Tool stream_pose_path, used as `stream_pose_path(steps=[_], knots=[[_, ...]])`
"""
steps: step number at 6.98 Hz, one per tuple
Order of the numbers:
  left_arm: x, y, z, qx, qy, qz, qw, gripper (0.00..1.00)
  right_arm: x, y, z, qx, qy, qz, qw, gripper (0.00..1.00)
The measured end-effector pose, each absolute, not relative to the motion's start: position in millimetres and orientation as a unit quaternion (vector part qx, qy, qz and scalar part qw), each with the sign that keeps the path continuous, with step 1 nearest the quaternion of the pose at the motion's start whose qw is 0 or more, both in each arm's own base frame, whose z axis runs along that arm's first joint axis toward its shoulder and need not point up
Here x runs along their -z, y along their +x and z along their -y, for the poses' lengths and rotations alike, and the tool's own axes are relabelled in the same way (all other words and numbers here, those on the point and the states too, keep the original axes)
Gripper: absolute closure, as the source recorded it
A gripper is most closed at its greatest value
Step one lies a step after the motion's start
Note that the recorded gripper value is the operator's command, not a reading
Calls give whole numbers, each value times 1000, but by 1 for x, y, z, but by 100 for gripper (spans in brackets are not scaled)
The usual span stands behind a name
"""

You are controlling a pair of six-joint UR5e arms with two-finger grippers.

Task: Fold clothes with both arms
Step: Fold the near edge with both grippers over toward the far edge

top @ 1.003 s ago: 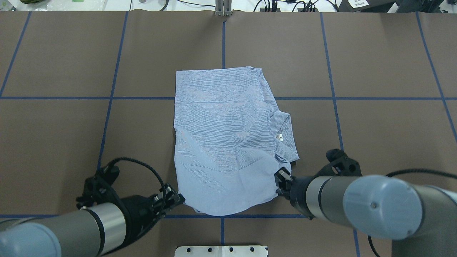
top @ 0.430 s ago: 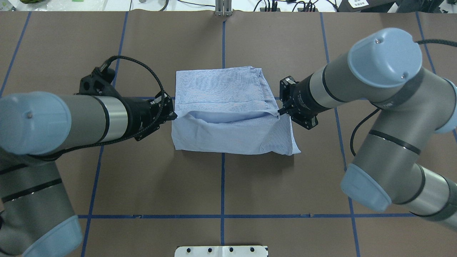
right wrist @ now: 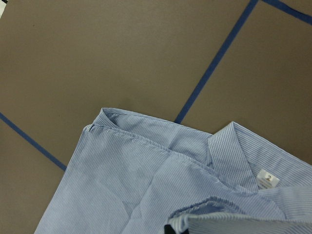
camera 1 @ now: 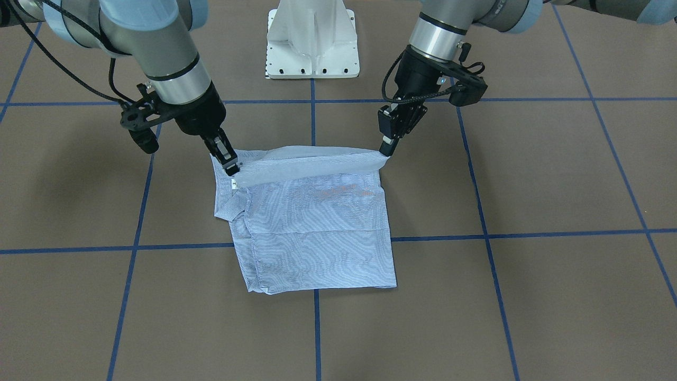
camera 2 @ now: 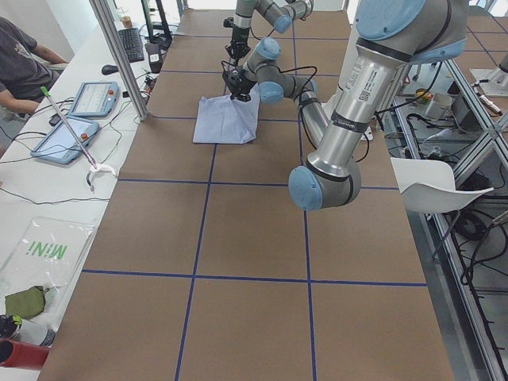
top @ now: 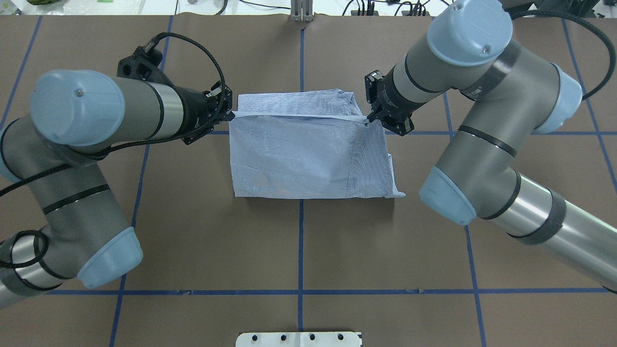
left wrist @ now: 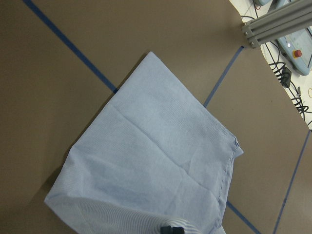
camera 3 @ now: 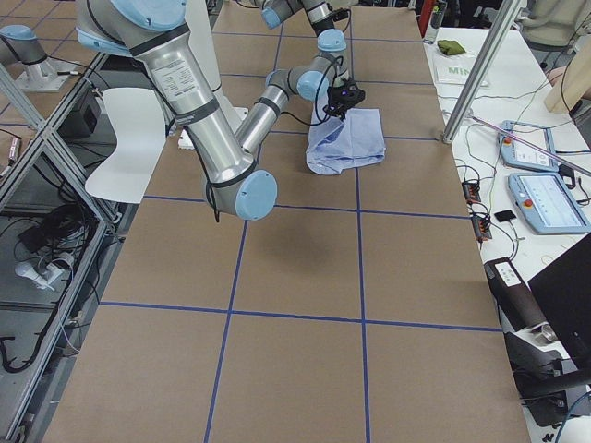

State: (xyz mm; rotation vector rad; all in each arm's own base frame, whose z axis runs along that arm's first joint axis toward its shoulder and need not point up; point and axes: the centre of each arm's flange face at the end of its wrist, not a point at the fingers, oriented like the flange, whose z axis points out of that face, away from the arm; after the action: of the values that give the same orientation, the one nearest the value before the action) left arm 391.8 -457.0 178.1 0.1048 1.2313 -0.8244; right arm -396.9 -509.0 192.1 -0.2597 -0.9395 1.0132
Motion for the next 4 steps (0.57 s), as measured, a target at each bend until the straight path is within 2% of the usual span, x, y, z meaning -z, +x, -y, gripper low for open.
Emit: stream_pose_path(steps=[4], knots=[[-215,431,529,374,77,-545,746,100,-206,-445,565,-439,-102,391,803,100]])
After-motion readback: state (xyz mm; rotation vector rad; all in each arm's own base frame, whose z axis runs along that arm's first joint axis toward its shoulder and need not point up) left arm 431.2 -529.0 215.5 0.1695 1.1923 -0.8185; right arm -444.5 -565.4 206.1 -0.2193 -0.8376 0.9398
